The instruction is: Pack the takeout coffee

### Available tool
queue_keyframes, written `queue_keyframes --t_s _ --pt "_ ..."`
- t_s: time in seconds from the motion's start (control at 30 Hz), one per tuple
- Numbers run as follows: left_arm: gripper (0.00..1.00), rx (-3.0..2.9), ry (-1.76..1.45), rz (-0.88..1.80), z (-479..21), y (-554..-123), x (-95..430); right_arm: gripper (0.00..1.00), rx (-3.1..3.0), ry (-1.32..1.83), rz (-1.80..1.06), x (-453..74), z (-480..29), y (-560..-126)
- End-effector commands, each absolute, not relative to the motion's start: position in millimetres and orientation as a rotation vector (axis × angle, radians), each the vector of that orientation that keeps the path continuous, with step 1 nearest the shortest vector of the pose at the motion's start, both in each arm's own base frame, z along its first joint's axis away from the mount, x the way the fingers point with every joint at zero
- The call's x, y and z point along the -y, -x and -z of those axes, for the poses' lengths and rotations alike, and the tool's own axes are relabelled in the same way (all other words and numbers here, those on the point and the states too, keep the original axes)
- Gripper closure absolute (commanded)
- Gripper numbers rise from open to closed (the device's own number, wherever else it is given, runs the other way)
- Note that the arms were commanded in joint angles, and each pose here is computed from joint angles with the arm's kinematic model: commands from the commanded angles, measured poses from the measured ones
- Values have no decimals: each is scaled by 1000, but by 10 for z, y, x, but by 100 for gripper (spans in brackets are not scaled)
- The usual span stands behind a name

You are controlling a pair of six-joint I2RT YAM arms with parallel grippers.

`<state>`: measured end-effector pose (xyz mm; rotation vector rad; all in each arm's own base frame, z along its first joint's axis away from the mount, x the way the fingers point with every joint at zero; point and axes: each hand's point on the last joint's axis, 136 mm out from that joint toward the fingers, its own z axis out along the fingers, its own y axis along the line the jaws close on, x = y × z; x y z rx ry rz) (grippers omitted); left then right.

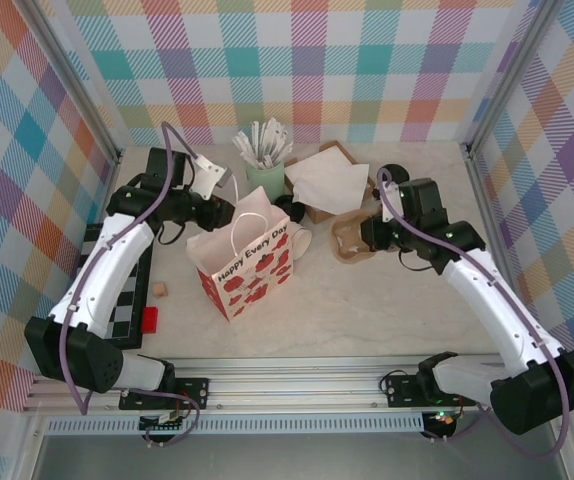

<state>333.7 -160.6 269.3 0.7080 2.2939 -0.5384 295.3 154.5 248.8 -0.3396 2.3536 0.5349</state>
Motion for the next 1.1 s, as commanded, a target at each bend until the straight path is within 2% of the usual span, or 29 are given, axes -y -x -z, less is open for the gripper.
queue_keyframes --t_s 0.0,0.33,0.5,0.57,0.73,0.9,1.07 --pt "80 -2262 -774 644 -2786 -3174 1789 100 -2327 312 -575 -1467 -2809 -2853" --pt "94 -2173 -889 819 -2934 -2976 2193 100 -2264 269 -723 -1518 -3315 -2883" --pt "94 -2167 -812 859 -3038 -3059 2402 100 -2210 376 -1040 -1891 -3676 -2762" --pt "100 -2188 -756 864 -3033 -3119 2498 100 -2185 402 -1195 -2053 -3844 -2723" --pt "100 -2164 -812 949 -2963 -3080 2807 100 -2149 464 -1451 -2403 -4127 -2746" --pt "100 -2224 -798 921 -2905 -3234 2879 100 -2183 584 -1613 -2728 -4170 -2730" --pt "100 -2240 -739 904 -2893 -3328 2887 100 -2284 604 -1674 -2897 -3937 -2663"
